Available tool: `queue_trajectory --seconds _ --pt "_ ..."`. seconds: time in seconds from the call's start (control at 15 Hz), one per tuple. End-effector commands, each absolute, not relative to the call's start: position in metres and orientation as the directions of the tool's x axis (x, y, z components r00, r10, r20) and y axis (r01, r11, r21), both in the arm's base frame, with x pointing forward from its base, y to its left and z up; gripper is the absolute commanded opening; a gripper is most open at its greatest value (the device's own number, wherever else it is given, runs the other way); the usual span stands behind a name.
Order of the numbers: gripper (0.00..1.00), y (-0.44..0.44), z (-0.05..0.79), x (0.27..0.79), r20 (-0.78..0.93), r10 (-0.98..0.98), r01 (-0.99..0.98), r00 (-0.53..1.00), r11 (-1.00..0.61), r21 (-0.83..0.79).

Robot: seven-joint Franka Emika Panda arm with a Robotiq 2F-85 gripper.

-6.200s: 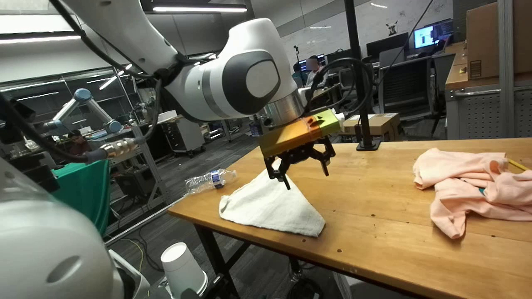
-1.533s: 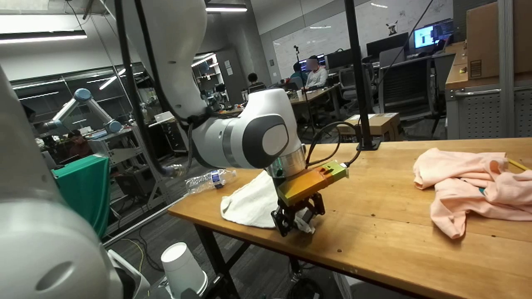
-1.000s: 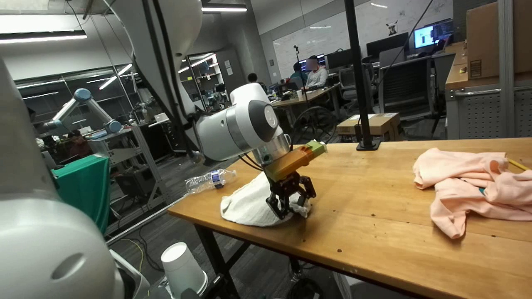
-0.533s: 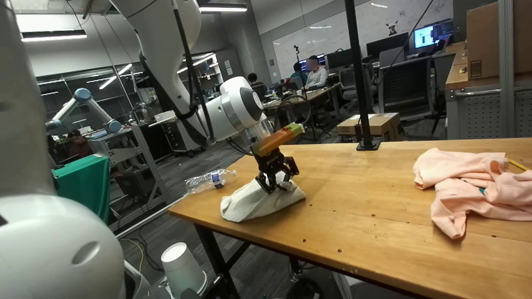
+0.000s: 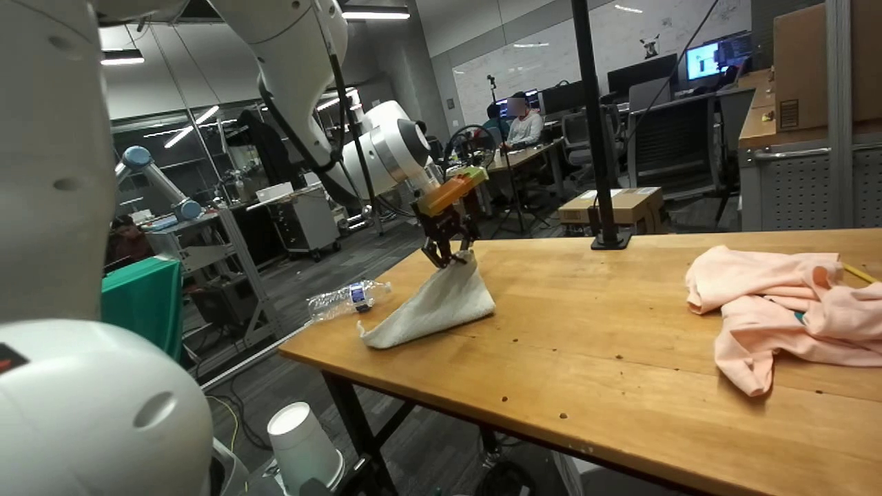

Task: Fold the towel twice

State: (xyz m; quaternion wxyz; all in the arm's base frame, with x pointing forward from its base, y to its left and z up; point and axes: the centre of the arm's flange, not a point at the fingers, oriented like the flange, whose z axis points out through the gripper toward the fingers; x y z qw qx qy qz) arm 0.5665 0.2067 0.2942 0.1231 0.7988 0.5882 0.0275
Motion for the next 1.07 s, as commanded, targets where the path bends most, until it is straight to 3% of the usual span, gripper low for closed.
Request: queue_trajectory --seconds 0.0,0.33,0.4,0.47,1.0 --pt "0.01 0.245 0.299 0.615 -0.078 0.95 0.935 0.302 -0.279 0.221" --pt "0.05 0.284 0.271 0.641 -0.079 0.954 0.945 0.288 -0.27 0.185" --pt "0.28 0.289 0.263 0.642 -0.083 0.953 0.946 0.291 -0.274 0.173" --pt "0.29 0.292 0.257 0.644 -0.086 0.953 0.948 0.29 -0.273 0.164" --pt "0.87 0.255 0.257 0.641 -0.042 0.937 0.931 0.347 -0.339 0.133"
